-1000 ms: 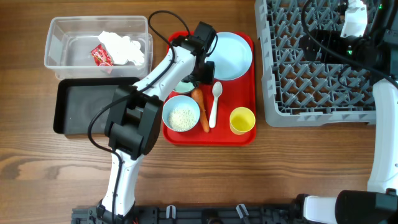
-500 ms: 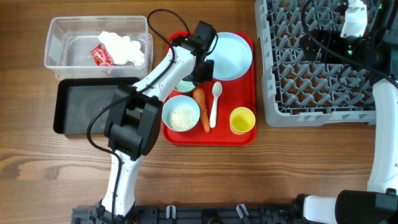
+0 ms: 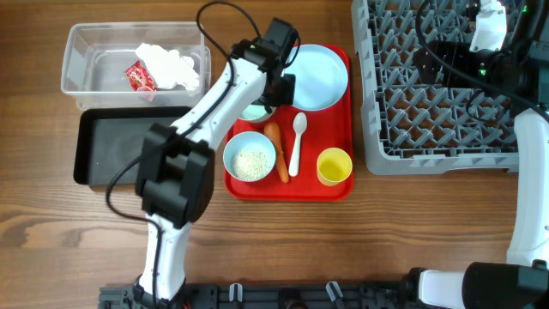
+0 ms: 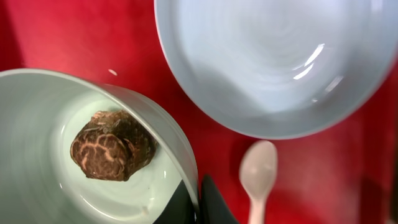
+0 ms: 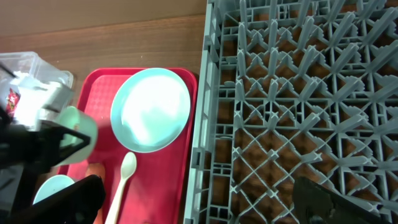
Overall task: Sort waste into correct bins and load items into the dishwasher rack
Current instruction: 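Carry the green bowl left and tip the brown lump onto the black tray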
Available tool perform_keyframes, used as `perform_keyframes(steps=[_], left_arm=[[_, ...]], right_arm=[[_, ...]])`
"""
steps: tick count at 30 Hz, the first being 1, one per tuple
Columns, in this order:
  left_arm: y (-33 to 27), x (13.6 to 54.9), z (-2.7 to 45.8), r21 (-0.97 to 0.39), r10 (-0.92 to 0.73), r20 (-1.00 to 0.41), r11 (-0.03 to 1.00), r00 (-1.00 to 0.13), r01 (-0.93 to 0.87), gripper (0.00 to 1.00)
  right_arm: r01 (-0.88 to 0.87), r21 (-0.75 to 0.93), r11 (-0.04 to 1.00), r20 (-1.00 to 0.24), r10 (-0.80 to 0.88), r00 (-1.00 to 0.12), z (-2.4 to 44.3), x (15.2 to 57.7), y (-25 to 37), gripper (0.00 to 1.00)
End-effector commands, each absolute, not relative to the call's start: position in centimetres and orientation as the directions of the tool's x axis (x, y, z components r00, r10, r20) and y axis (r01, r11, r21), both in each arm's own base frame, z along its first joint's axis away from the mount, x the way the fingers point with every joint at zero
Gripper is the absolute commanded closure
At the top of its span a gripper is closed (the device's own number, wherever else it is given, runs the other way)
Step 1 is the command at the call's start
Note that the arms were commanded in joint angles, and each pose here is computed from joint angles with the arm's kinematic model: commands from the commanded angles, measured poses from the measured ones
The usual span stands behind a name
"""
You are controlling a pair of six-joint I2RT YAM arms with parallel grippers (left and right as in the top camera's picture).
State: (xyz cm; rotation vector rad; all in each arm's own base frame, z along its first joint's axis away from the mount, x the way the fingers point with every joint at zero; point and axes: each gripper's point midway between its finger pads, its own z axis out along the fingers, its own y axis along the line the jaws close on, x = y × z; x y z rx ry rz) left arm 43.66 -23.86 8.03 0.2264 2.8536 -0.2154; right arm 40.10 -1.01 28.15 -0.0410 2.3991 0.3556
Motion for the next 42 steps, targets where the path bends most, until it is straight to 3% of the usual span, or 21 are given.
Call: perform_keyframes(steps=[1, 7, 10, 18, 22, 29, 35, 42], left_arm=[[-24.2, 43.6, 16.1, -0.207, 0.079, -0.403, 0.963, -0.912, 0.175, 0.96], [-22.2, 41.2, 20.8, -0.288, 0.008, -0.391, 0.949, -0.920, 0.131, 0.96], [-18.5, 39.1, 21.8, -0.353, -0.076, -0.272, 0.935, -0.959, 0.026, 0.96], [-9.4, 34.0, 18.8, -0.258, -0.138, 0.026, 0.956, -0.990, -0.140, 0.96], [-7.8, 33.0, 17.1, -0.299, -0.144, 0.101, 0.939, -0.984, -0.168, 0.96], [-5.7, 33.3, 13.9, -0.499, -0.147, 0.115, 0.847, -0.983, -0.185, 0.96], [-3.2, 35.5, 15.3, -0.756, -0.217, -0.008, 0.641, -0.976, -0.136, 0.96], [-0.8, 36.0, 16.5, -0.818, -0.293, -0.047, 0.560, -0.955, -0.132, 0.96]], right_arm=[[-0.127, 0.266, 0.956, -0.643, 0.077, -0.762, 27.7, 40.4, -0.8, 0.00], [-0.127, 0.267, 0.955, -0.641, 0.078, -0.763, 27.7, 40.4, -0.8, 0.00], [-0.126, 0.267, 0.955, -0.640, 0.078, -0.765, 27.6, 40.3, -0.8, 0.00], [-0.126, 0.268, 0.955, -0.640, 0.078, -0.765, 27.6, 40.3, -0.8, 0.00], [-0.126, 0.267, 0.955, -0.639, 0.078, -0.765, 27.6, 40.3, -0.8, 0.00], [-0.122, 0.271, 0.955, -0.629, 0.080, -0.774, 27.4, 40.1, -0.8, 0.00], [-0.122, 0.272, 0.954, -0.627, 0.080, -0.775, 27.4, 40.1, -0.7, 0.00], [-0.116, 0.277, 0.954, -0.625, 0.087, -0.776, 27.4, 40.1, -0.7, 0.00]])
